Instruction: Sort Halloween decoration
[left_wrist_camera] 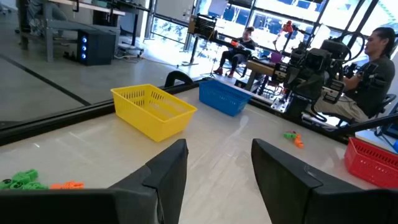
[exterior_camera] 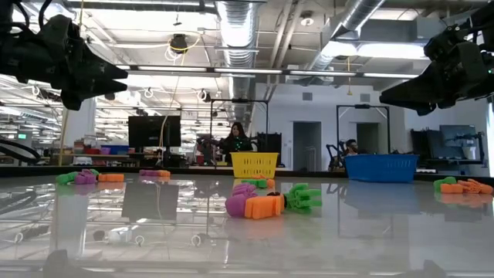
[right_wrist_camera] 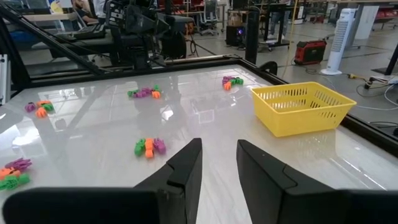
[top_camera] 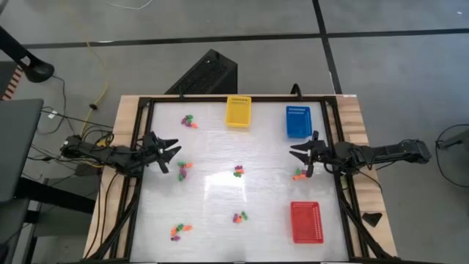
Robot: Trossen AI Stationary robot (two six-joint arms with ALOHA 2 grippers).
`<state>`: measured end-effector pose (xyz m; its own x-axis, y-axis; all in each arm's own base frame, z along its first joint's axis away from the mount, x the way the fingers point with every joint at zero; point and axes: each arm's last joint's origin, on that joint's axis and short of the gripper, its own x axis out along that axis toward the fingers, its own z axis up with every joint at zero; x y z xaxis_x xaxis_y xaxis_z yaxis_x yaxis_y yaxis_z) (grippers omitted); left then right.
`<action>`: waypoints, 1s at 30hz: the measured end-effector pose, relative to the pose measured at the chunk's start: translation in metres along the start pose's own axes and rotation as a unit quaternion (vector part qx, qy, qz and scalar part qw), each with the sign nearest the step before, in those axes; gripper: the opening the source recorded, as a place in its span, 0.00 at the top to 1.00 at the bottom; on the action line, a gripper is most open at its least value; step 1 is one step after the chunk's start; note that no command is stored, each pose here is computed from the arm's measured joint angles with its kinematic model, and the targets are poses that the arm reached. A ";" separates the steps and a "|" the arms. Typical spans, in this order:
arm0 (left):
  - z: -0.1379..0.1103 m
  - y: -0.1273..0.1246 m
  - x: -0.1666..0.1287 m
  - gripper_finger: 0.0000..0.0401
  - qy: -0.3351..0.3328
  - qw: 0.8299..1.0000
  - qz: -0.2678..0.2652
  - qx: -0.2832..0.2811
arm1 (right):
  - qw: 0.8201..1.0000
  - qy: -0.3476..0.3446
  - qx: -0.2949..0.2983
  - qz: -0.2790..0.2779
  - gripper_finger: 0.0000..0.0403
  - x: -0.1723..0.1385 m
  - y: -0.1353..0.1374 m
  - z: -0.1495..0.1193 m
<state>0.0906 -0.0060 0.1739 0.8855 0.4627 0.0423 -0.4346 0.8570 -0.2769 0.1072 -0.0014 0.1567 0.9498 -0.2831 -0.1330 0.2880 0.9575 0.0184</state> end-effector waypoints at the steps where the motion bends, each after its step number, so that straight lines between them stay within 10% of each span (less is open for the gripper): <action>1: 0.000 0.000 0.000 0.58 0.000 1.000 0.000 0.000 | 1.000 0.000 0.000 0.000 0.67 0.000 0.000 0.000; 16: 0.002 0.001 0.000 0.58 -0.012 1.000 0.023 0.015 | 1.000 -0.026 -0.015 0.001 0.67 0.000 0.000 0.004; 25: 0.026 0.011 -0.001 0.58 -0.113 0.979 0.171 0.009 | 0.974 -0.210 0.078 -0.021 0.67 -0.008 -0.004 0.041; 30: 0.029 0.011 0.002 0.58 -0.126 0.984 0.127 0.018 | 0.963 -0.251 0.091 -0.016 0.67 -0.011 -0.006 0.058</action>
<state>0.0824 0.0106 0.1987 0.6800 0.7010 0.2148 -0.6467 0.7115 -0.2750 0.1023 -0.0077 0.2151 0.8663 -0.3471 0.3592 0.2907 0.9351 0.2026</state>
